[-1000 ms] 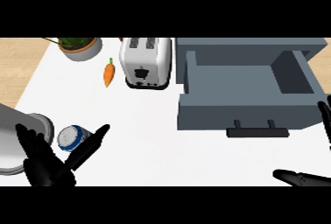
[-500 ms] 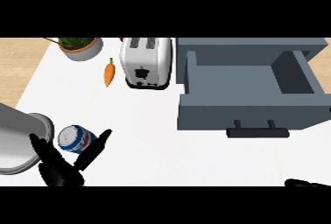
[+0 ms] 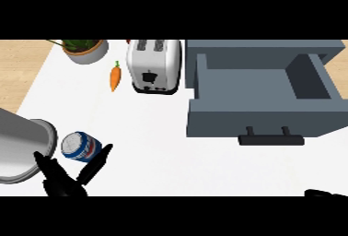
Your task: Pick up the can, place it into the drawer and close the drawer
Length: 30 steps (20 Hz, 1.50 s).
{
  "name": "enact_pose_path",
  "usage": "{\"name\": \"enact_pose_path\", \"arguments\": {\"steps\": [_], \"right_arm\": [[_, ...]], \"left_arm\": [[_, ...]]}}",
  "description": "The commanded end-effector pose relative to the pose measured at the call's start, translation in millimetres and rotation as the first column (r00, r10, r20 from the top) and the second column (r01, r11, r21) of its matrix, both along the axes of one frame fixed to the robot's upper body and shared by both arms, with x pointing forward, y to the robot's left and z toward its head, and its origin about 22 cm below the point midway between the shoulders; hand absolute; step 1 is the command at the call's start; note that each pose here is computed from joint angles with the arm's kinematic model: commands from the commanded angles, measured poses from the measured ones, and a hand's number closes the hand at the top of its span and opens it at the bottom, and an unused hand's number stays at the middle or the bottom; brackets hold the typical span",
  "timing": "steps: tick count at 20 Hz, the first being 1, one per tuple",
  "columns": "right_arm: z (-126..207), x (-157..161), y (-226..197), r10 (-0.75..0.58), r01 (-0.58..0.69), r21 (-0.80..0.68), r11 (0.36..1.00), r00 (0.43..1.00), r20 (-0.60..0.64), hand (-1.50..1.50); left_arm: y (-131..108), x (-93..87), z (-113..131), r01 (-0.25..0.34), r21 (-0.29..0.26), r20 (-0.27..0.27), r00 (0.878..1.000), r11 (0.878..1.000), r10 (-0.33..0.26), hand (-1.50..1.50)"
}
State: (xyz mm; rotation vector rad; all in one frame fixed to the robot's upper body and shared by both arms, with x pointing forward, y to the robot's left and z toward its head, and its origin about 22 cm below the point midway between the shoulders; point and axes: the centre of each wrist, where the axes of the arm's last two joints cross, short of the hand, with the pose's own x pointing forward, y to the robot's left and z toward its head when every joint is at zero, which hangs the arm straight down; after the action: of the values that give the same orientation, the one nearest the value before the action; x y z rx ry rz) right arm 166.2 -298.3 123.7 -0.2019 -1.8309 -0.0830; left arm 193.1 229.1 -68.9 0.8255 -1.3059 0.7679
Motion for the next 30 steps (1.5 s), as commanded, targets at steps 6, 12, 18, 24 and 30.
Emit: {"name": "enact_pose_path", "arguments": {"steps": [6, 12, 18, 24, 30], "right_arm": [[-5.2, -3.8, 5.5, -0.003, 0.003, -0.020, 1.000, 1.000, -0.003, -1.50], [17.4, 0.0, 2.6, 0.010, -0.010, -0.015, 1.000, 1.000, 0.007, -1.50], [15.4, -15.9, 0.9, -0.002, 0.001, -0.015, 1.000, 1.000, -0.007, -1.50], [23.0, 5.5, 5.6, -0.002, 0.002, -0.040, 0.999, 1.000, 0.007, -1.50], [11.3, -6.1, -3.9, 0.012, -0.012, -0.037, 0.999, 1.000, -0.001, -1.50]], "left_arm": [[23.6, -9.9, -41.3, -0.051, -0.021, 0.015, 0.999, 0.998, 0.051, -1.50], [19.7, 12.9, -67.3, -0.048, -0.039, -0.001, 0.999, 0.998, 0.048, -1.50], [48.2, 28.4, -63.4, -0.013, -0.026, 0.030, 0.999, 1.000, 0.014, -1.50], [43.5, 33.2, -67.2, 0.127, -0.047, 0.042, 0.991, 0.991, -0.125, -1.50], [53.4, 49.4, -70.4, 0.177, -0.071, 0.111, 0.979, 0.982, -0.169, 1.50]]}}
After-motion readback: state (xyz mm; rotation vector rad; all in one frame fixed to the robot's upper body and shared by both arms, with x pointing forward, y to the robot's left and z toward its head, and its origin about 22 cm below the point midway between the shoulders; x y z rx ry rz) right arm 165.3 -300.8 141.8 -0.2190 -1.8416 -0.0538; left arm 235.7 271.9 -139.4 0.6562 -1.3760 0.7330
